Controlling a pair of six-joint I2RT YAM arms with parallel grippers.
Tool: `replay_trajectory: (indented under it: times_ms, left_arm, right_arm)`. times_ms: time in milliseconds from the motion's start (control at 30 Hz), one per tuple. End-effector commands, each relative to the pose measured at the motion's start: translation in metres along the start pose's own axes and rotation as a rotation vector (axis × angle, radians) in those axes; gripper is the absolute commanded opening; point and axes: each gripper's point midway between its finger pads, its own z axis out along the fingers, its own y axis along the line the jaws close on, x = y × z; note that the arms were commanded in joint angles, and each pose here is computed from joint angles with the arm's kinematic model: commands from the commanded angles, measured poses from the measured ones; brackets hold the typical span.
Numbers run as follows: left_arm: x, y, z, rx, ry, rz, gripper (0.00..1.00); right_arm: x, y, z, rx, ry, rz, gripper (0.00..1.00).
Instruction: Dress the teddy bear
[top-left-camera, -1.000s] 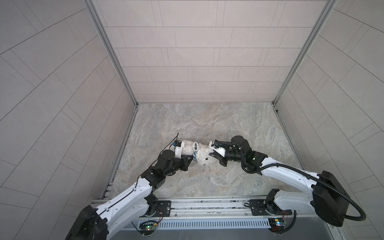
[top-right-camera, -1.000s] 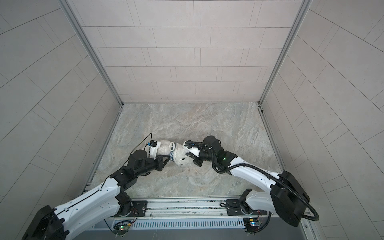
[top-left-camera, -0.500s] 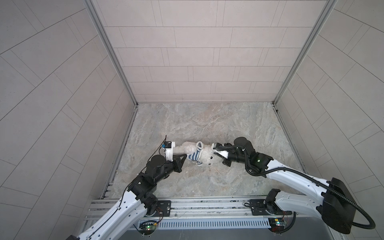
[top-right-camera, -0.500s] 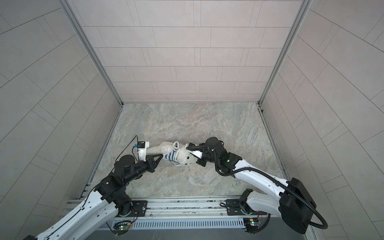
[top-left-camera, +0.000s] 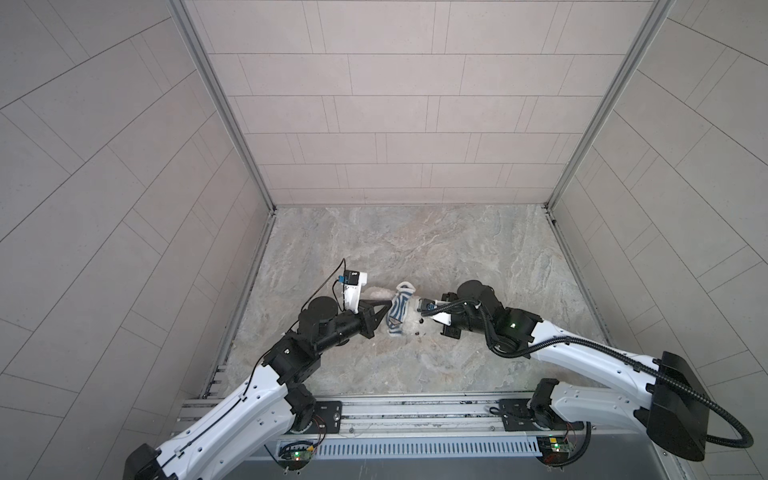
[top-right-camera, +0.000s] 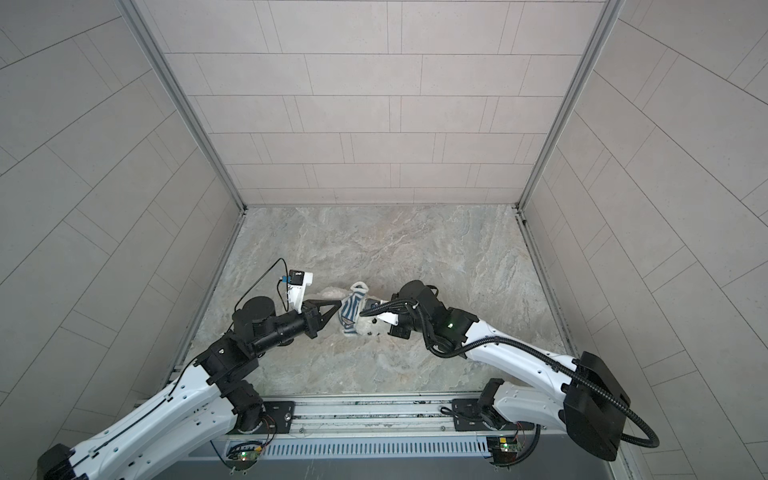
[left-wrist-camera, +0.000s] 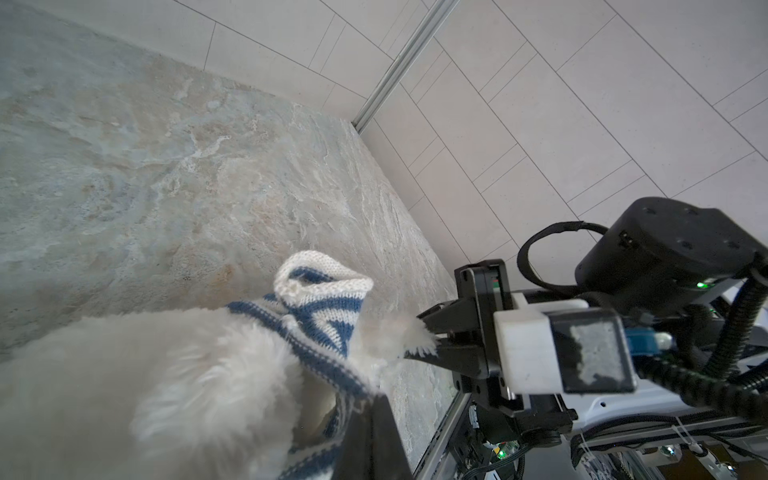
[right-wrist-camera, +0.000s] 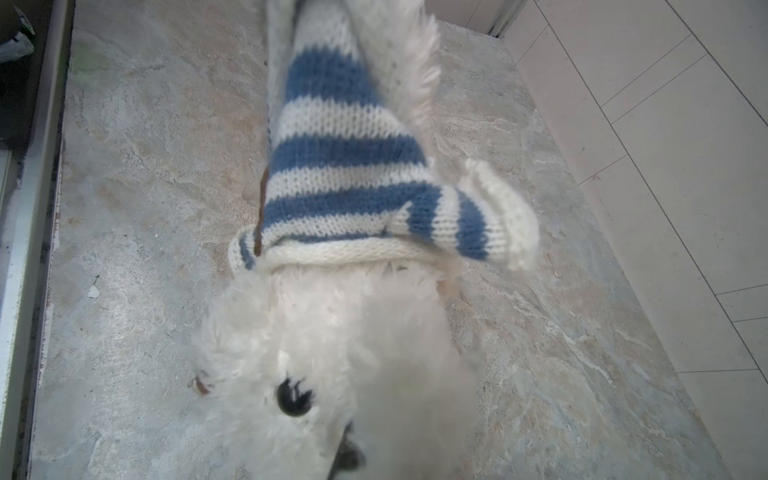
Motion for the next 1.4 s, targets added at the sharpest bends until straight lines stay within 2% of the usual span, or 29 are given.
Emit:
replay_trajectory:
  times_ms: [0, 200, 467, 633, 833, 1000, 1067, 1133, 1233, 1333, 1367]
  left_arm:
    - [-0.04, -0.015, -0.011, -0.012, -0.125, 0.009, 0.0]
    - [-0.048, 0.027, -0.033, -0.291, -0.157, -0.057, 0.0]
    - [-0.025, 0.071, -0.063, -0.472, -0.17, -0.164, 0.0]
    - [-0.002, 0.087, -0.065, -0.48, -0.15, -0.212, 0.0]
    - [0.03, 0.102, -0.052, -0.452, -0.095, -0.234, 0.0]
    - [0.035, 0.069, -0.034, -0.236, -0.06, -0.169, 0.0]
    - [0.04, 0.062, -0.033, -0.2, -0.029, -0.152, 0.0]
    - [0.042, 0.065, -0.035, -0.23, -0.01, -0.143, 0.0]
    - [0.034, 0.071, -0.043, -0.289, -0.037, -0.128, 0.28]
    - [0.022, 0.07, -0.05, -0.333, -0.048, -0.102, 0.43]
    - [0.017, 0.068, -0.053, -0.339, -0.044, -0.089, 0.47]
  right_arm:
    - [0.003, 0.002, 0.0, 0.01, 0.049, -0.078, 0.0]
    - [-0.008, -0.01, -0.019, 0.119, -0.027, -0.102, 0.0]
    - [-0.009, -0.021, -0.033, 0.227, -0.1, -0.037, 0.0]
    - [-0.015, -0.027, -0.04, 0.266, -0.151, 0.018, 0.0]
    - [-0.025, -0.028, -0.049, 0.283, -0.223, 0.044, 0.0]
    - [-0.027, -0.031, -0.045, 0.275, -0.196, 0.05, 0.0]
    - [-0.029, -0.034, -0.044, 0.282, -0.192, 0.04, 0.0]
    - [-0.029, -0.034, -0.043, 0.284, -0.177, 0.014, 0.0]
    - [-0.03, -0.031, -0.041, 0.29, -0.137, -0.084, 0.0]
    - [-0.026, -0.024, -0.039, 0.303, -0.082, -0.225, 0.0]
    - [-0.037, -0.027, -0.044, 0.324, -0.084, -0.269, 0.0]
